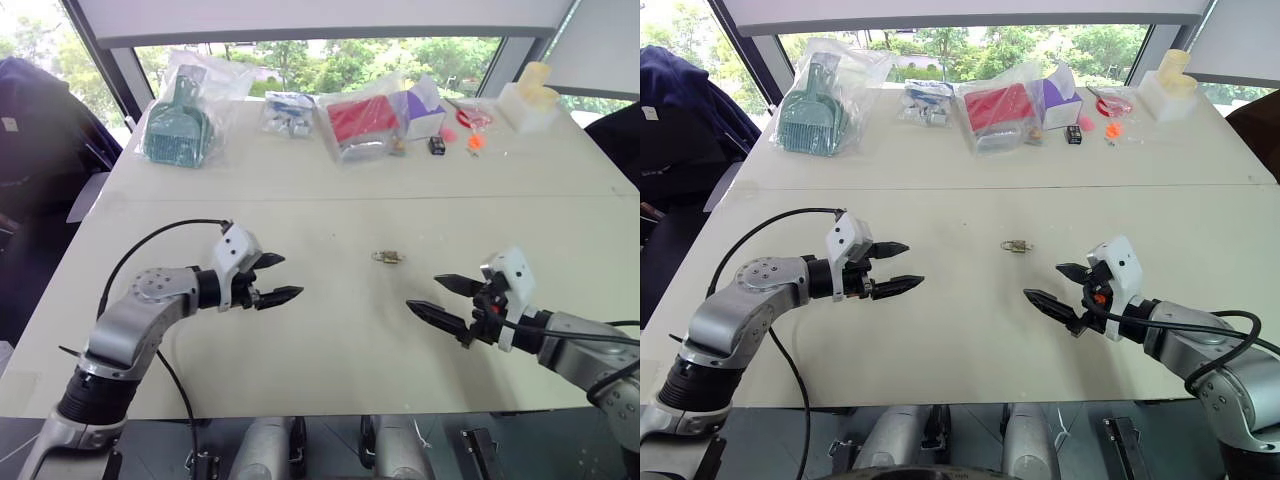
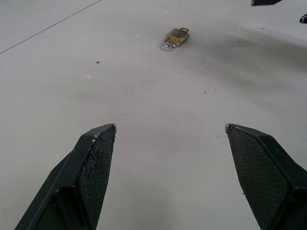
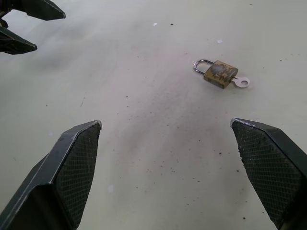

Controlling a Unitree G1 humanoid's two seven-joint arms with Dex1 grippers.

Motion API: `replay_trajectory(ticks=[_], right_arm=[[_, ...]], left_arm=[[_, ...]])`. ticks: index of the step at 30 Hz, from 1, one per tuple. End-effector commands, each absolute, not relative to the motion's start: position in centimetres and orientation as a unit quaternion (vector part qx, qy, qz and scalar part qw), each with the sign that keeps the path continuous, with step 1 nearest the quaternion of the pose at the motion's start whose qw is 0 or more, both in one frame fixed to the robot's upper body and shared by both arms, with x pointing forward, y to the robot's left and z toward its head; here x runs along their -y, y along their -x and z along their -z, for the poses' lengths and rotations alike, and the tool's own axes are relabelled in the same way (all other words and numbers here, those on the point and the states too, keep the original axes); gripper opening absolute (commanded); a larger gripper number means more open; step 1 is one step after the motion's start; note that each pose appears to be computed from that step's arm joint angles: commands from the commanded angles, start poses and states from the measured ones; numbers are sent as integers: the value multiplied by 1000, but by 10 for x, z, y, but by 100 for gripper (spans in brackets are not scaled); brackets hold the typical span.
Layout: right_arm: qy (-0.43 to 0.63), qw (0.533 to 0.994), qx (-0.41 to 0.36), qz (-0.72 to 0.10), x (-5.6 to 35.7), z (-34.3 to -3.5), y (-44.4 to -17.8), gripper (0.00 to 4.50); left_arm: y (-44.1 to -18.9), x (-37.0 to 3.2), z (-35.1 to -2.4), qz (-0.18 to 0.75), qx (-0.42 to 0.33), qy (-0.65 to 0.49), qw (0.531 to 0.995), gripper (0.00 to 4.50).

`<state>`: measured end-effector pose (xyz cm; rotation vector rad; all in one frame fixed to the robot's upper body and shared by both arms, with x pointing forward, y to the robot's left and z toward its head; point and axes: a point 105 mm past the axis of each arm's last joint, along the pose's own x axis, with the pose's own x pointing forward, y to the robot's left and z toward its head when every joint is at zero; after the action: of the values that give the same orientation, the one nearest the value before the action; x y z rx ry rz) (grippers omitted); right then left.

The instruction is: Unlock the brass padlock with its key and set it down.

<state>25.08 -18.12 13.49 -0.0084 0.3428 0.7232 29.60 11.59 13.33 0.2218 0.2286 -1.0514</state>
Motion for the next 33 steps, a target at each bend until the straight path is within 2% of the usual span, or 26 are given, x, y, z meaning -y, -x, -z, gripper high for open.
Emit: replay_trajectory(ticks=[1,13,19,22,26,30,33], right_arm=[[8,923,-148,-355,178,-142,-252,448],[6,923,-145,-355,175,-141,-253,448],[9,927,-142,-346,178,-142,-255,448],[16,937,-143,-317,195,-141,-258,448],[26,947,-142,-287,210,-141,-261,448],[25,958,-128,-256,218,-145,-260,448],[0,970,-86,-229,216,-157,-262,448]], left_arm=[[-295,-113,-142,500,-87,-119,853,379],[-302,-116,-144,491,-81,-128,858,379],[-316,-113,-159,505,-61,-146,849,379],[-331,-93,-174,544,-35,-181,819,379],[-354,-58,-172,592,-42,-263,760,379],[-366,-14,-184,642,-38,-234,730,379],[-371,16,-169,668,-58,-263,694,379]])
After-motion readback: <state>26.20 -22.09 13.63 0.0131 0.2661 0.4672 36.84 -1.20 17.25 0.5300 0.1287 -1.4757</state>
